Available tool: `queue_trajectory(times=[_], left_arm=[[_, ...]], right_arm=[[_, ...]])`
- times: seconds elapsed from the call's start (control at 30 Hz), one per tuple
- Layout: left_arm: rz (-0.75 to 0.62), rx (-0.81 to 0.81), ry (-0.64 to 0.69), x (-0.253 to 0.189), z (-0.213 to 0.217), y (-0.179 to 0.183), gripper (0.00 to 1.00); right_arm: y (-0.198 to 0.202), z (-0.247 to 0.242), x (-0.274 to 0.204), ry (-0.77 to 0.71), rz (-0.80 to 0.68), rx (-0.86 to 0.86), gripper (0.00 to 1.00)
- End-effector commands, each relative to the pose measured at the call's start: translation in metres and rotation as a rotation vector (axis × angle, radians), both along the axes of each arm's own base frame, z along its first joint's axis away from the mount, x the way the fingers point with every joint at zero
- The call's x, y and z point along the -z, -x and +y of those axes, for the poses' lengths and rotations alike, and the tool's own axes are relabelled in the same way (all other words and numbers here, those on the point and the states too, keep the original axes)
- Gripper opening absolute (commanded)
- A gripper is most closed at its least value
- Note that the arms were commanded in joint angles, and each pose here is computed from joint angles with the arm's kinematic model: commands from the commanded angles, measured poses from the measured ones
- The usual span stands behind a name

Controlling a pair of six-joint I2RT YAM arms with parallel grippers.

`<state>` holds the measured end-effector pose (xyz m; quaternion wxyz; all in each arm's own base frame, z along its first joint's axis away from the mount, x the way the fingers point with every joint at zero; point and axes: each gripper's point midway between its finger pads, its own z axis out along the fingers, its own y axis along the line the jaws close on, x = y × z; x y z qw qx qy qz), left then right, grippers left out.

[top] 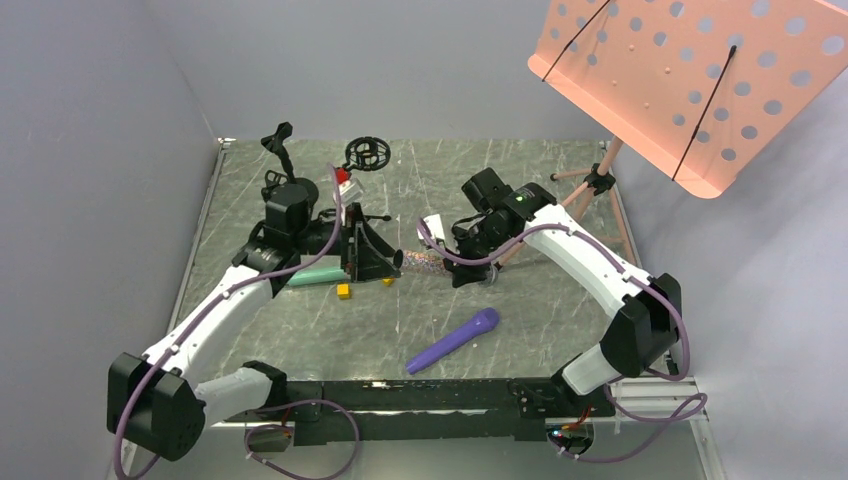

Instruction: Attach the microphones to the stand

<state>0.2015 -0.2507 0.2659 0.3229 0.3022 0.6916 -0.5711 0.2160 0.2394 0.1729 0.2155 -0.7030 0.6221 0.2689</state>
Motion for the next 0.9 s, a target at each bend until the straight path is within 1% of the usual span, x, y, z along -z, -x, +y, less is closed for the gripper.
queue_trajectory(times=[0.0, 0.13, 0.2, 0.37, 0.5, 0.73, 0.87], left_arm=[[-0.03, 0.098, -0.004, -0.007, -0.018, 0.011, 0.99], [0.016, 0.065, -0.106, 0.017, -0.029, 0.003, 0.97], [0.032, 0.041, -0.133, 0.023, -0.032, -0.002, 0.93], [0.007, -0.033, -0.166, 0.022, -0.037, -0.014, 0.82], [-0.006, -0.073, -0.169, 0.019, -0.038, -0.017, 0.79], [-0.009, -0.052, -0.14, 0.017, -0.044, -0.007, 0.78], [-0.006, -0.051, -0.131, 0.015, -0.045, -0.007, 0.74]], right_arm=[[0.008, 0.008, -0.014, -0.048, -0.015, -0.054, 0.08], [0.009, 0.01, -0.014, -0.048, -0.005, -0.061, 0.08], [0.01, 0.01, -0.012, -0.043, 0.001, -0.059, 0.08], [0.013, 0.007, -0.009, -0.032, 0.013, -0.051, 0.08], [0.016, 0.006, -0.008, -0.031, 0.022, -0.052, 0.08], [0.016, 0.006, -0.006, -0.026, 0.038, -0.051, 0.07], [0.017, 0.006, -0.005, -0.023, 0.045, -0.049, 0.07]])
